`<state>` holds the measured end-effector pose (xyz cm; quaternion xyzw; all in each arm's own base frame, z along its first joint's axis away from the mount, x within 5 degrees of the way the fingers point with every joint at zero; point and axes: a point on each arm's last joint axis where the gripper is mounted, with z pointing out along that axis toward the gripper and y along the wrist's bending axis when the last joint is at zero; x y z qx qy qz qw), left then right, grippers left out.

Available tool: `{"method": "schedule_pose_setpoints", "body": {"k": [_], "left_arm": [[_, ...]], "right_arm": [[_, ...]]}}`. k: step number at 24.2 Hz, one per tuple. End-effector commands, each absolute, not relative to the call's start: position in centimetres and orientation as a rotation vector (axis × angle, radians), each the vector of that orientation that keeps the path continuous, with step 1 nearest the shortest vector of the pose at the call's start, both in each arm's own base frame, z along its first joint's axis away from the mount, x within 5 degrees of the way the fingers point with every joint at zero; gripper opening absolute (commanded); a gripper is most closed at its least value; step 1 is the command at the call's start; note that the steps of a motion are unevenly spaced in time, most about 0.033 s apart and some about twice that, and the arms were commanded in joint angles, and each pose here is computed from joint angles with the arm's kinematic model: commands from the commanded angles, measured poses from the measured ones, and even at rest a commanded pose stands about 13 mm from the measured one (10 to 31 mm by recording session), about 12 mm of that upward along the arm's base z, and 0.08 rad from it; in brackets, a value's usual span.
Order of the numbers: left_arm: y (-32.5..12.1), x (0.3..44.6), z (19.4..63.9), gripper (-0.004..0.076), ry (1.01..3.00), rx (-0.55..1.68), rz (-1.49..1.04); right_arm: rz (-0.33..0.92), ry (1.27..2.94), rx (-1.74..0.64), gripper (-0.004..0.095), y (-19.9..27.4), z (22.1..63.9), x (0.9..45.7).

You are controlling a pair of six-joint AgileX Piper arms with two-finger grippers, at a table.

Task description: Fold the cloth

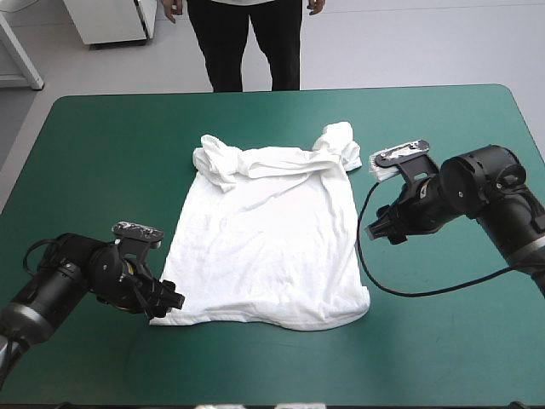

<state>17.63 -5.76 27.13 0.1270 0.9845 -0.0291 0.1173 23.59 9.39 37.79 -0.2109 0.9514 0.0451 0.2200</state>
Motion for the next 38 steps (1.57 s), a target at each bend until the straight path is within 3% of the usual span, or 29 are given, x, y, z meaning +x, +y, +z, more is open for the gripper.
{"method": "schedule_pose_setpoints", "body": {"k": [1,4,8,11,16,17,19,24,35,38], "left_arm": [[-6.2,18.5,25.7,0.0540,2.855,0.352,-0.091],[-6.4,19.1,23.9,0.0538,2.895,0.349,-0.093],[-7.2,20.3,20.9,0.0479,2.961,0.320,-0.136],[-7.6,21.0,18.9,0.0356,3.040,0.303,-0.143],[-8.0,22.0,16.5,0.0019,3.100,0.287,-0.142],[-8.0,22.0,16.2,-0.0010,3.105,0.295,-0.140],[-8.0,22.1,16.0,-0.0010,3.110,0.324,-0.139],[-8.1,22.2,15.9,-0.0010,3.104,0.326,-0.137],[-8.0,22.1,15.9,-0.0010,3.110,0.352,-0.138],[-8.1,22.2,15.9,-0.0010,3.106,0.351,-0.138]], "right_arm": [[0.125,2.556,-0.571,0.0598,9.1,39.5,22.9],[0.126,2.555,-0.569,0.0591,9.1,39.5,22.9],[0.124,2.610,-0.550,0.0563,9.1,38.2,22.8],[0.150,2.723,-0.535,0.0557,9.2,35.4,22.4],[0.318,2.790,-0.502,0.0554,10.1,31.5,21.8],[0.323,2.798,-0.504,0.0554,10.1,30.9,21.7],[0.336,2.797,-0.527,0.0553,10.3,29.9,21.7],[0.219,2.789,-0.786,0.0554,13.5,27.3,22.1],[0.136,2.949,-0.864,0.0553,15.9,21.6,24.0],[0.134,3.006,-0.869,0.0471,16.1,20.6,24.1]]}}
